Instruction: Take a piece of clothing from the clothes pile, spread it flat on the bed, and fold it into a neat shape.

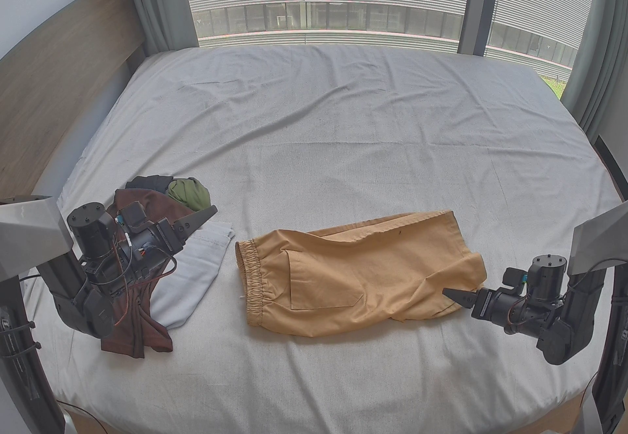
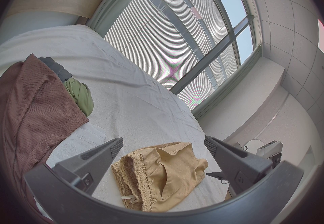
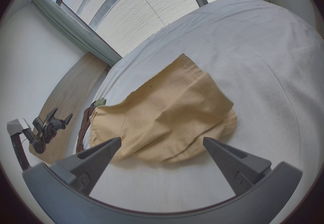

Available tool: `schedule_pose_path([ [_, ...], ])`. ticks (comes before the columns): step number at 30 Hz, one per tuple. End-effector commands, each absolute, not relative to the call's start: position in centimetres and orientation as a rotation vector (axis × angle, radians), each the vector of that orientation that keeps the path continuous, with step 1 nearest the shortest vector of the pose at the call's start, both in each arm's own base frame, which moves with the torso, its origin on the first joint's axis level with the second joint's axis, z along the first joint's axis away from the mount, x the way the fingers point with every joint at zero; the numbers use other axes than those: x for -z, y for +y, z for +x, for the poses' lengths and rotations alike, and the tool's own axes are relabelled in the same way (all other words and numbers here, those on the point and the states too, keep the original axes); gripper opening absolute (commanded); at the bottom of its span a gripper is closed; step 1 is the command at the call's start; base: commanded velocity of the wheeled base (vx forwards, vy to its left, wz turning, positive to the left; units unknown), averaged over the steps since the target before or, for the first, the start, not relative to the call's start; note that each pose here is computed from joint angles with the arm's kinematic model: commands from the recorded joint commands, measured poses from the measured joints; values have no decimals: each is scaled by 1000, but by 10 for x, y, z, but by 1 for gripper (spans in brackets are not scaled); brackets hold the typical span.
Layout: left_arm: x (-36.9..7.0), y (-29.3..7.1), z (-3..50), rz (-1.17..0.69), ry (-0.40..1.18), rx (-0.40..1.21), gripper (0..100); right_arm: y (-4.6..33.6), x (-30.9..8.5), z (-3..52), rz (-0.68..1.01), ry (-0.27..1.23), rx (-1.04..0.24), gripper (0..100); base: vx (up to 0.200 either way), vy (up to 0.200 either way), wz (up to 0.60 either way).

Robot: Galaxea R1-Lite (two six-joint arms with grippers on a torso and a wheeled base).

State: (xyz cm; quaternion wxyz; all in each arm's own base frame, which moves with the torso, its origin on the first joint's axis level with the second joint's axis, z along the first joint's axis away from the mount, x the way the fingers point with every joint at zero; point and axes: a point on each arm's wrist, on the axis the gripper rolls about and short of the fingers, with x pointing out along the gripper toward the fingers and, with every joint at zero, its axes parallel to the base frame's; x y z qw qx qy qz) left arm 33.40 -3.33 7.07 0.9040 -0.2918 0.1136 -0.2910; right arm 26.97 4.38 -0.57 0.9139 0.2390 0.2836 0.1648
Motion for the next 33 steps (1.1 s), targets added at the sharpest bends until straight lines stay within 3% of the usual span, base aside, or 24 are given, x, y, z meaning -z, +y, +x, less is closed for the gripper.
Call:
schedule_pose_path([
  [1, -71, -33, 334, -603, 232, 601, 100, 32, 18, 291, 508, 574, -293, 100, 0, 0, 0],
  [33, -71, -33, 333, -604, 235, 601, 100, 27, 49, 321, 524, 652, -240, 100, 0, 0, 0],
])
